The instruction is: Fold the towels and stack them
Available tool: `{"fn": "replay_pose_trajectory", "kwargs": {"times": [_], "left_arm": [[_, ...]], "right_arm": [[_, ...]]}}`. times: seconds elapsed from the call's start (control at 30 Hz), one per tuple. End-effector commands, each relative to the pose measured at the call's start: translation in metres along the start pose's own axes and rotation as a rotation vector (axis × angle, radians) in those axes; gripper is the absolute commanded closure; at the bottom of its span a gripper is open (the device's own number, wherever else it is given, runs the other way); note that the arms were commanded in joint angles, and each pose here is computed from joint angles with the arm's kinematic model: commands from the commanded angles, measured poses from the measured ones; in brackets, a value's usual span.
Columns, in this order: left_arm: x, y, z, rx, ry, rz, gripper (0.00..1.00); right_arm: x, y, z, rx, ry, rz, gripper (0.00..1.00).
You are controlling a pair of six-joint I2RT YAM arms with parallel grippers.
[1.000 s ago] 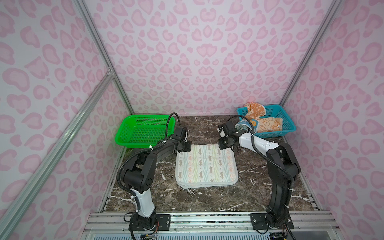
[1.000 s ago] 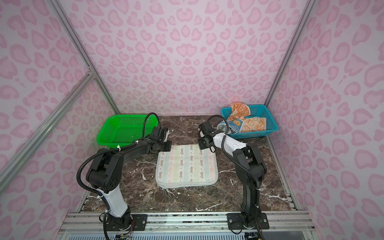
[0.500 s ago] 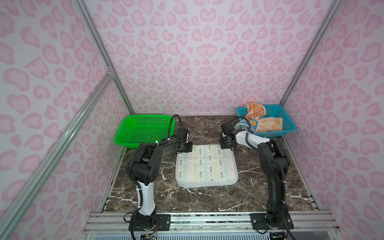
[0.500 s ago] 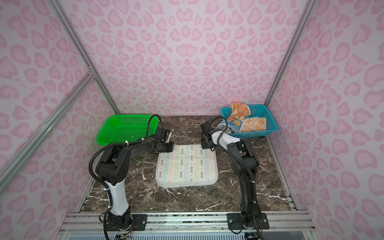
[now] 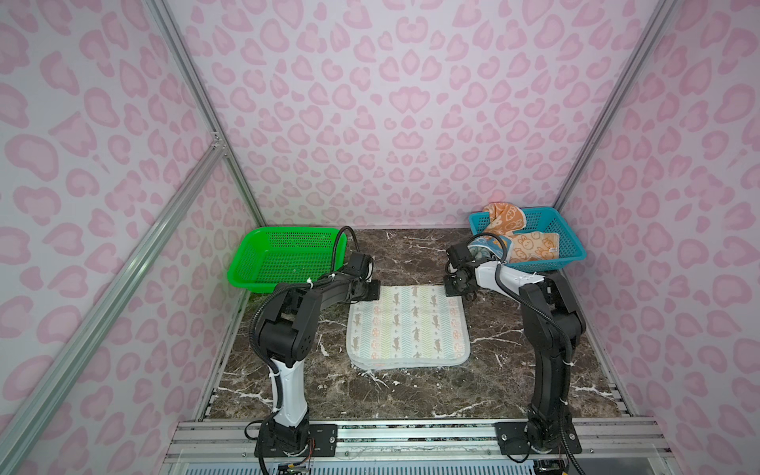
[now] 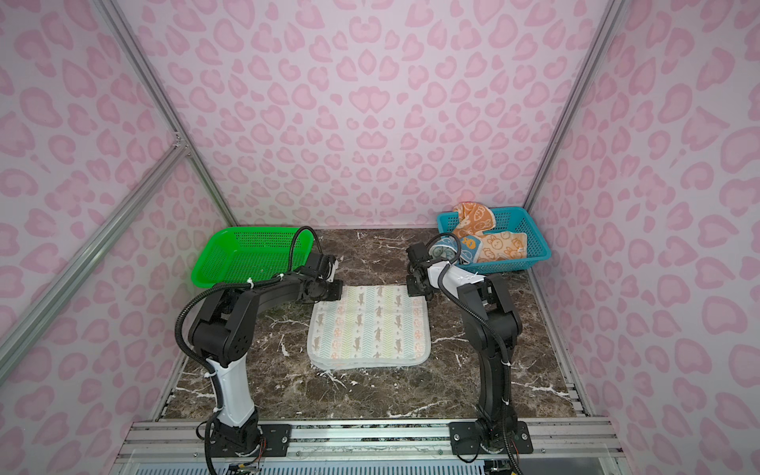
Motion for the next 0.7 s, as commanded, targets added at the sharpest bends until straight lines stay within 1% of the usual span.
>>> {"fn": "replay_pose_trajectory", "kwargs": {"times": [0.0, 0.03, 0.1, 0.2, 0.23, 0.27, 0.43, 0.67], "left_arm": [[0.018, -0.002, -0.004, 0.001, -0.011, 0.0, 0.97], [0.022, -0.003, -0.008, 0.0, -0.026, -0.004, 0.94], [0.033, -0.002, -0.016, 0.012, -0.064, -0.029, 0.82], [0.042, -0.002, -0.025, 0.022, -0.094, -0.044, 0.62], [0.043, 0.0, -0.027, 0.027, -0.098, -0.051, 0.57], [0.042, 0.001, -0.028, 0.027, -0.094, -0.058, 0.55], [0.03, 0.019, -0.025, 0.052, -0.049, -0.107, 0.53], [0.014, 0.032, -0.021, 0.054, -0.025, -0.167, 0.53]], "right_arm": [[0.009, -0.005, -0.001, 0.003, -0.015, 0.015, 0.94], [0.012, -0.007, -0.003, -0.004, -0.025, 0.015, 0.91], [0.017, -0.009, -0.005, -0.016, -0.053, 0.004, 0.84], [0.016, -0.012, -0.007, -0.043, -0.06, -0.005, 0.78], [0.014, -0.013, -0.007, -0.054, -0.054, -0.004, 0.76], [0.013, -0.014, -0.007, -0.061, -0.05, -0.01, 0.75], [0.002, -0.012, -0.006, -0.088, -0.036, -0.037, 0.69], [-0.01, -0.014, -0.01, -0.116, -0.02, -0.054, 0.68]]}}
Point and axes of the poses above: each gripper's point midway between its finger pads, its own x axis back along the fingers, its own y axis along the line the jaws close on, z = x × y, the point moved 4 cm from there along x, back along the fingers, and after that the axes turned 4 degrees about x, right-handed, at the moved point
